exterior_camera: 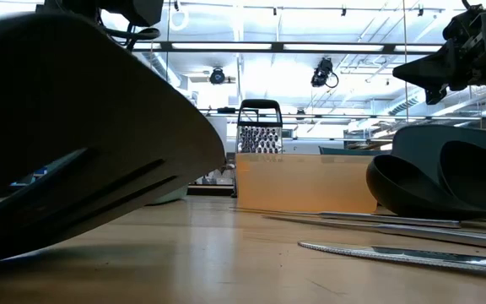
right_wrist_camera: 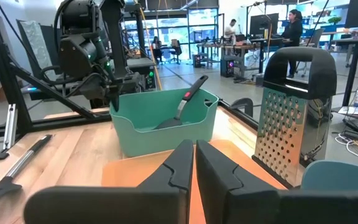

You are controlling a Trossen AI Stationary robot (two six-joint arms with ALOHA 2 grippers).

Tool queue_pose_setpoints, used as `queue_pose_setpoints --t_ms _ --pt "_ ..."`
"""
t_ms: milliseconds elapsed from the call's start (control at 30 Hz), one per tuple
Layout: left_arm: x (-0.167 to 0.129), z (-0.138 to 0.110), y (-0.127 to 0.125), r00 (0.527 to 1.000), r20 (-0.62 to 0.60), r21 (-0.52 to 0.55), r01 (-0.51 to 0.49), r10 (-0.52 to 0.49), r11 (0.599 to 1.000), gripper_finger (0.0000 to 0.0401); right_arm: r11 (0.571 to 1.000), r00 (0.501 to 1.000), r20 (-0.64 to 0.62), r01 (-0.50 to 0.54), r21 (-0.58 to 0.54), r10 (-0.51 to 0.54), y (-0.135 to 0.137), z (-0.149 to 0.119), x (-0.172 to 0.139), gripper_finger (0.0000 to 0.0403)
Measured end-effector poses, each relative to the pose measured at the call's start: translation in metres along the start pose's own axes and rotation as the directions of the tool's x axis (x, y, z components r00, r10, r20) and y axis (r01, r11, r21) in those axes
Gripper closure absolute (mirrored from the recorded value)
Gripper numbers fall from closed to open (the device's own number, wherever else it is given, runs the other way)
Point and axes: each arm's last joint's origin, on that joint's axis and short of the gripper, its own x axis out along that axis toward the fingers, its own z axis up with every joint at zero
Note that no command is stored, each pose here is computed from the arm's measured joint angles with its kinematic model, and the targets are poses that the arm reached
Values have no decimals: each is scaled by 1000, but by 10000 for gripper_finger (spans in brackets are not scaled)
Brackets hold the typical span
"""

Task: Pick & Place Kitchen Items
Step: Adjust the green bin, then put the yellow knife into the orange bin

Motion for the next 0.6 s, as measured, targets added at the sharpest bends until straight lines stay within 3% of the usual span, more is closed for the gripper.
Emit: queue_pose_setpoints --t_ms 233,367,500,600 --pt "-6 -1 1 1000 -9 -3 -12 12 1000 280 1000 1000 0 0 0 0 0 0 0 375" --pt "-26 0 4 1000 13 -43 -11 11 999 256 1000 1000 0 0 0 0 0 0 0 375" --pt "-62 2 1 990 144 -100 21 -6 995 249 1000 1000 -2 0 0 0 0 0 0 375" --pt "-93 -8 -5 944 328 -151 29 23 988 253 1000 1000 -3 0 0 0 0 0 0 375"
